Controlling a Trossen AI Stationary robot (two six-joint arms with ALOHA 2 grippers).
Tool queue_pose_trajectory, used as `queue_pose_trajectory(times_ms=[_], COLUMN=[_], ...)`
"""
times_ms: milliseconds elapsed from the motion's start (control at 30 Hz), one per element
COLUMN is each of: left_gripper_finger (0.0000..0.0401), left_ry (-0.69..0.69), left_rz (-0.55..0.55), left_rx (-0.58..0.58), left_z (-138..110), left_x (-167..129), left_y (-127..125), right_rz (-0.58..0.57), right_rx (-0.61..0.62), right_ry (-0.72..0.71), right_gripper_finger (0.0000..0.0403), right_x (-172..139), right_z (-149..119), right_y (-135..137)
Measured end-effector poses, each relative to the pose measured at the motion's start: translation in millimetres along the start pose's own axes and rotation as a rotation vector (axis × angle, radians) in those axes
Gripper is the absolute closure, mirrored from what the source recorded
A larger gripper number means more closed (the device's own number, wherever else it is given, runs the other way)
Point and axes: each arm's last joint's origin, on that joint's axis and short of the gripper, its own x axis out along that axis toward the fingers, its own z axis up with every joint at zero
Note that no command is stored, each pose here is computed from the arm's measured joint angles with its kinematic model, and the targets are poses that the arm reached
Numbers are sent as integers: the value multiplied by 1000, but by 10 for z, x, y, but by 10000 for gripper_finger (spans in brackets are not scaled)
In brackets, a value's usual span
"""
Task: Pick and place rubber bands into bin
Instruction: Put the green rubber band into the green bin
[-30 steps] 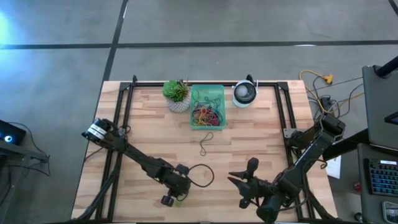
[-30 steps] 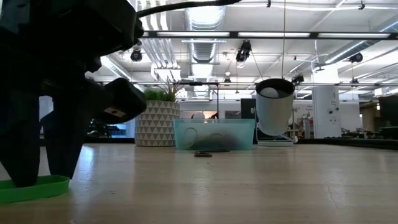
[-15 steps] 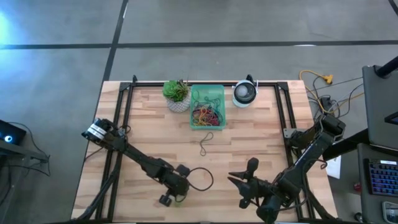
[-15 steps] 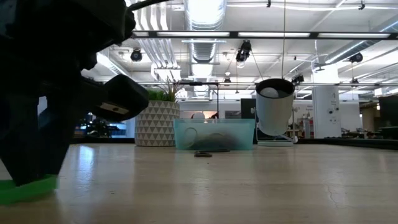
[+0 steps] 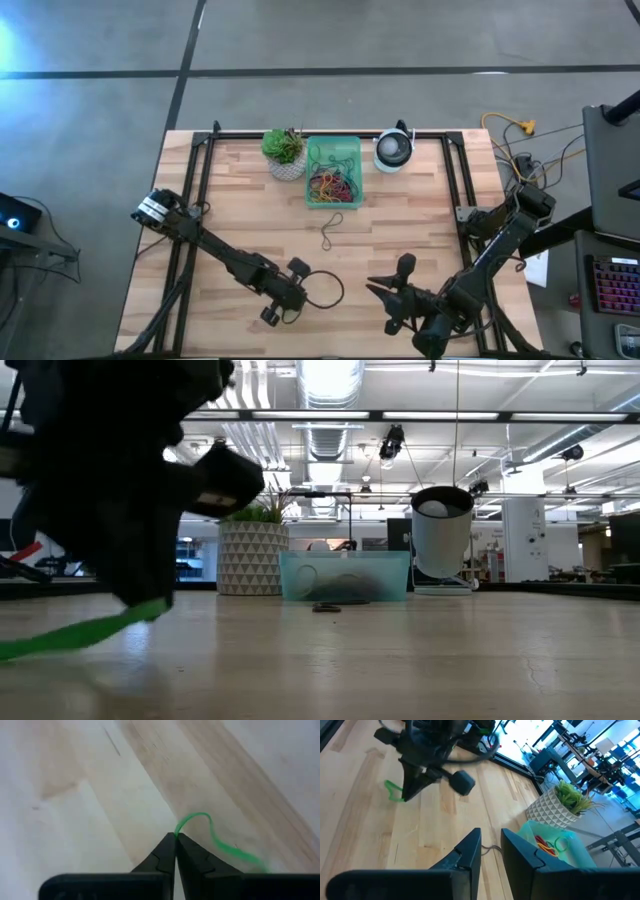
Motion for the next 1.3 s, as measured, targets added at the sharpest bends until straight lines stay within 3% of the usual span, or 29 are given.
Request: queue_pose_trajectory(times_ms=[300,500,633,967,1300], left_gripper_finger=[401,401,401,401,401], left_ry=[-105,-127,-126,-60,-264], left_rz=[240,618,760,910,799], left_rx=[63,80,57,-38,-109], left_z=[158,205,202,-15,-213], left_x=[-383,-783,-995,-1336,-1445], left_y=[134,372,579,1281,2015], right_rz=[0,0,0,0,0], right_rx=[1,2,2,1,-6], right_ry=[-1,-1,-1,-1,1], right_gripper_finger=[335,335,335,335,335], right_x=[0,0,1,1,3], right_z=[1,2,2,-1,-10], right_y=[0,1,0,1,3])
